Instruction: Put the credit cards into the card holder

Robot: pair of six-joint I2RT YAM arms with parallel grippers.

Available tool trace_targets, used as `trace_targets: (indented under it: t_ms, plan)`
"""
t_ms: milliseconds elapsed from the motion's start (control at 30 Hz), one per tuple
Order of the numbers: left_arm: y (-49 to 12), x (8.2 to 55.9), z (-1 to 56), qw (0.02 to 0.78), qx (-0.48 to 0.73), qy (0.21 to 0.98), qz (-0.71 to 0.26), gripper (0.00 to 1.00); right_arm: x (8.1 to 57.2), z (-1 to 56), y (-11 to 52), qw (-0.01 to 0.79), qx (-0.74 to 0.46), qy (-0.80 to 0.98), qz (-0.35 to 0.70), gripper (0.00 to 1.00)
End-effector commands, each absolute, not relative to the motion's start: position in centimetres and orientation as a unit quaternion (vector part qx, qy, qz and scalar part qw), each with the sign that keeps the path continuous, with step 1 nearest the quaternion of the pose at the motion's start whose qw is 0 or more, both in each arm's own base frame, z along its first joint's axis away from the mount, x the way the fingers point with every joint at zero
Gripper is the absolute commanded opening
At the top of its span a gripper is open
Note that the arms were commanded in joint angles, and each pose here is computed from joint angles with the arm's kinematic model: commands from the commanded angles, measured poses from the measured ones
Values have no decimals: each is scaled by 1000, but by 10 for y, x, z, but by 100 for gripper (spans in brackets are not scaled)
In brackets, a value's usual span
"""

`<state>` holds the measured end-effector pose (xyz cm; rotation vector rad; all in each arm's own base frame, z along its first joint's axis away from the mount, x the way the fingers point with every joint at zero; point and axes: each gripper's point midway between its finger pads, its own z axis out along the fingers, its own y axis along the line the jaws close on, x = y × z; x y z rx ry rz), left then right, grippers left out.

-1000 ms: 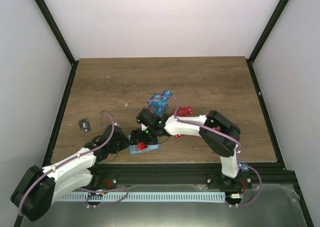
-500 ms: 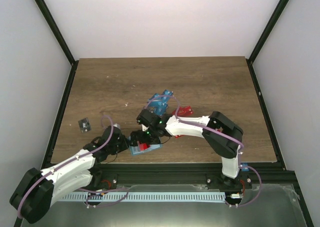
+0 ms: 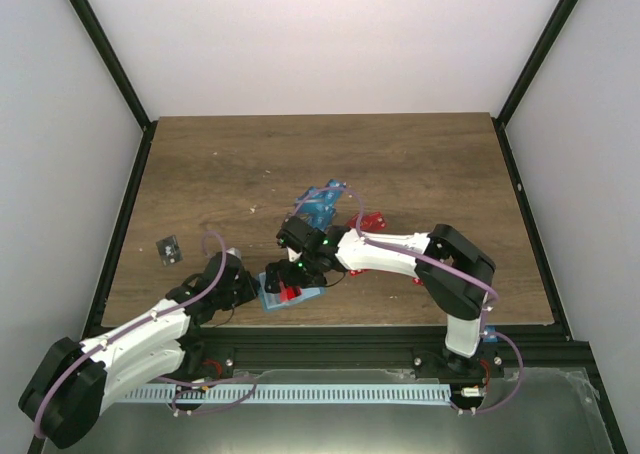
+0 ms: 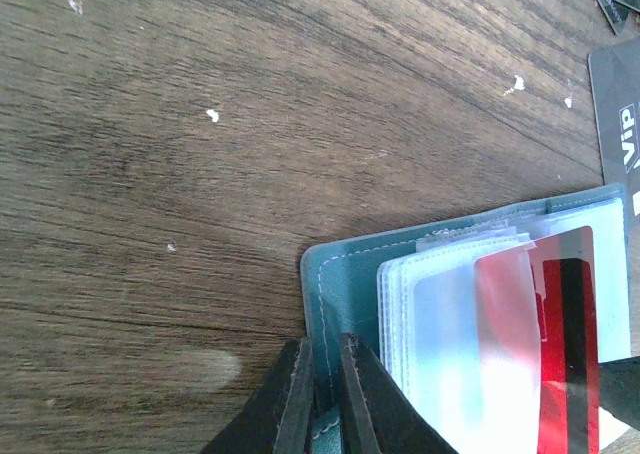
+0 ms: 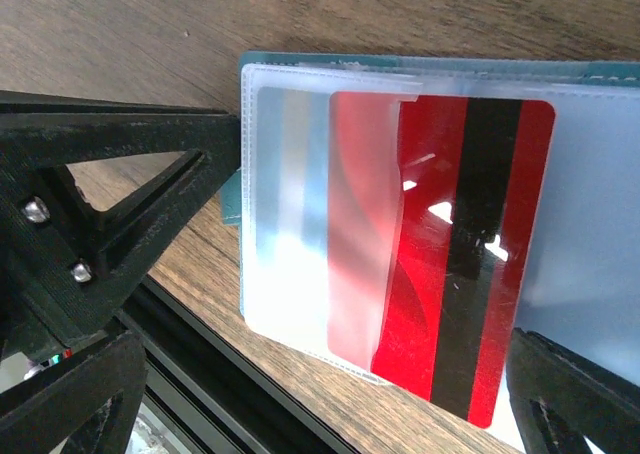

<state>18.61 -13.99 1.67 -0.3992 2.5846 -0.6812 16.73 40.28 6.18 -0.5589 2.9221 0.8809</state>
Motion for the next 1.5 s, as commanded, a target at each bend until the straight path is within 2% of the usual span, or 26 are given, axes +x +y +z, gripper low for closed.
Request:
trace_targets:
  t_ms: [0, 233, 767, 933, 1233, 1367, 1467]
  plan:
    - [-137, 178, 9, 203, -136, 940, -236, 11, 173, 66, 413, 28, -186, 935, 301, 99]
    - [-138, 177, 9, 203, -134, 940, -239, 11, 165, 57, 430, 8, -198, 927, 318, 94]
    - [-139, 178, 8, 203, -133, 939, -242, 11, 150, 72, 462, -2, -226, 905, 359, 92]
    - [-140, 178, 14, 209, -130, 937, -249, 11, 154, 77, 446, 18, -223, 913, 342, 93]
    - [-138, 185, 41, 241, -138, 925, -259, 22, 167, 108, 399, 58, -204, 918, 335, 93]
    - [-139, 189, 48, 247, -139, 923, -259, 28, 188, 117, 373, 85, -181, 924, 326, 94]
    - [-140, 198, 60, 264, -135, 920, -256, 31, 222, 118, 349, 120, -143, 933, 306, 93]
